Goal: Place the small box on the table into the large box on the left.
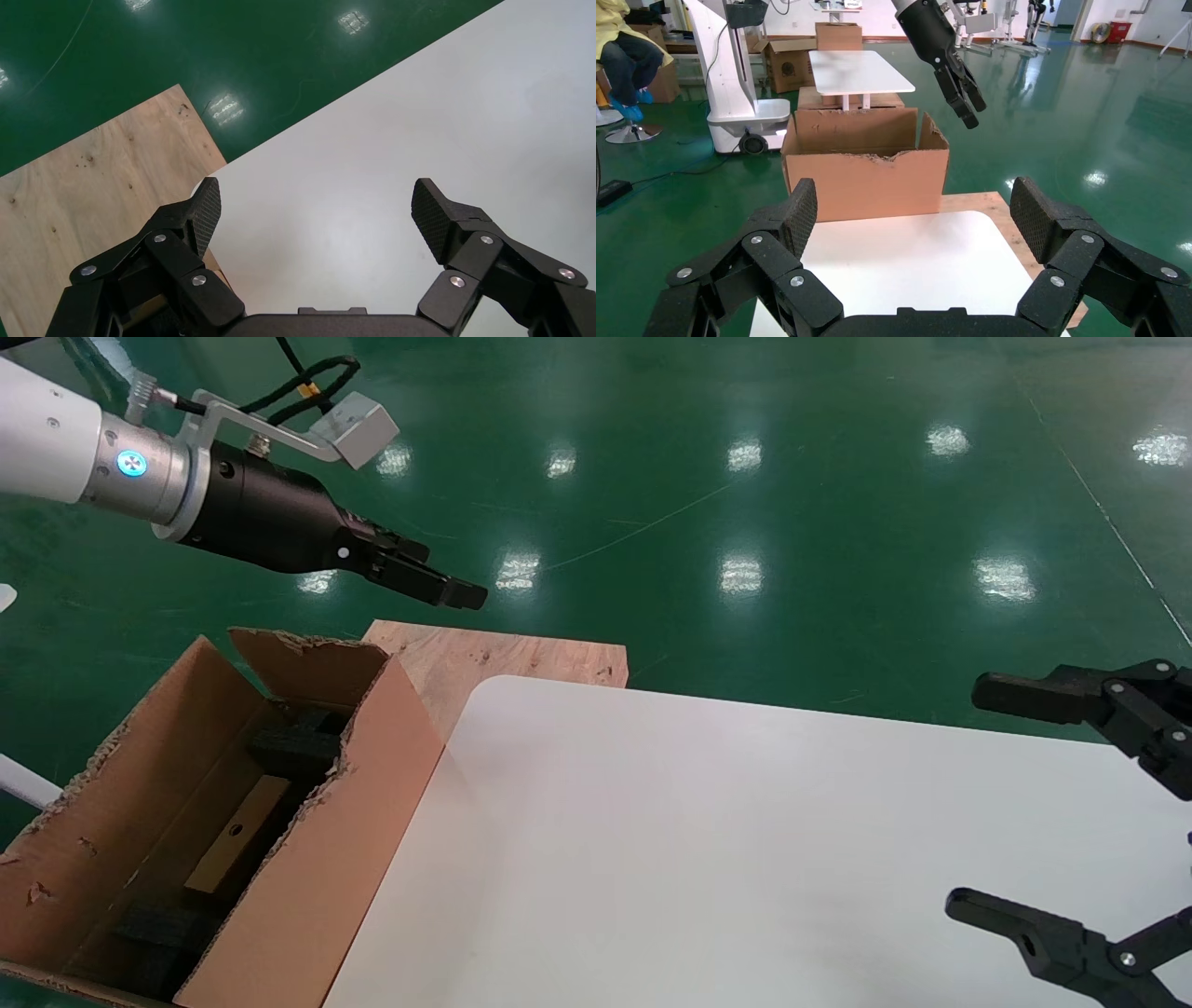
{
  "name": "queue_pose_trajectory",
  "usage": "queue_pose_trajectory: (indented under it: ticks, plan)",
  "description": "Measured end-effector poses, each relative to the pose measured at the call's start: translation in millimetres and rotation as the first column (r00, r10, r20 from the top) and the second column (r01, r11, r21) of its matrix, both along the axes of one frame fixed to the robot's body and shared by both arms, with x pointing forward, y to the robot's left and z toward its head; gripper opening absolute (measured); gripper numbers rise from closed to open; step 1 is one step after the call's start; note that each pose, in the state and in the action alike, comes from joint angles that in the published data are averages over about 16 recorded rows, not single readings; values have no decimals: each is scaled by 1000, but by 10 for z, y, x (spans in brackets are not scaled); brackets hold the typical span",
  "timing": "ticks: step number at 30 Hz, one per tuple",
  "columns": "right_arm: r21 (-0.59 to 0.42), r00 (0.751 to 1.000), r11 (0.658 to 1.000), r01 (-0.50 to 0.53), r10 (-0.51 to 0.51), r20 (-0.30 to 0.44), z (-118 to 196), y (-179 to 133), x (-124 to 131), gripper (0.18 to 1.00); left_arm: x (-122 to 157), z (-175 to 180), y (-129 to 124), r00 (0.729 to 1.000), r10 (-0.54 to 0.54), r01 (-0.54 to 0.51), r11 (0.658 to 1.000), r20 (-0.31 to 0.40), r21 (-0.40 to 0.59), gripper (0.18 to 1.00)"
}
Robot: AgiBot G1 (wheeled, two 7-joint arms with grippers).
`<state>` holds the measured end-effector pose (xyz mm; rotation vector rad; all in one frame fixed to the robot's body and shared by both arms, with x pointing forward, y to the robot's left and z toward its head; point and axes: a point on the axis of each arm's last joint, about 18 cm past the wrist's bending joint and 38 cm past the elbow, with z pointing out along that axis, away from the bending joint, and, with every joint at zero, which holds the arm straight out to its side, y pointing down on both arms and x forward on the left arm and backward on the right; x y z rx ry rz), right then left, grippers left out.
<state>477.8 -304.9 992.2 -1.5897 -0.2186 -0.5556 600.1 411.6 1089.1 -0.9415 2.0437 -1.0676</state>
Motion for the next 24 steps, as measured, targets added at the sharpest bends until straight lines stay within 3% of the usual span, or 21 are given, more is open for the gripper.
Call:
queue_pose_trajectory:
  ticks: [11,24]
  plan:
    - [0,1000,1000,0,0,0,0,0,0,1001,14,-271,-388,982,-188,188,982,9,-34,1001]
    - [0,1000,1000,0,0,0,0,0,0,1001,-144,-590,-861,893,-441,448,890,87,-87,1001]
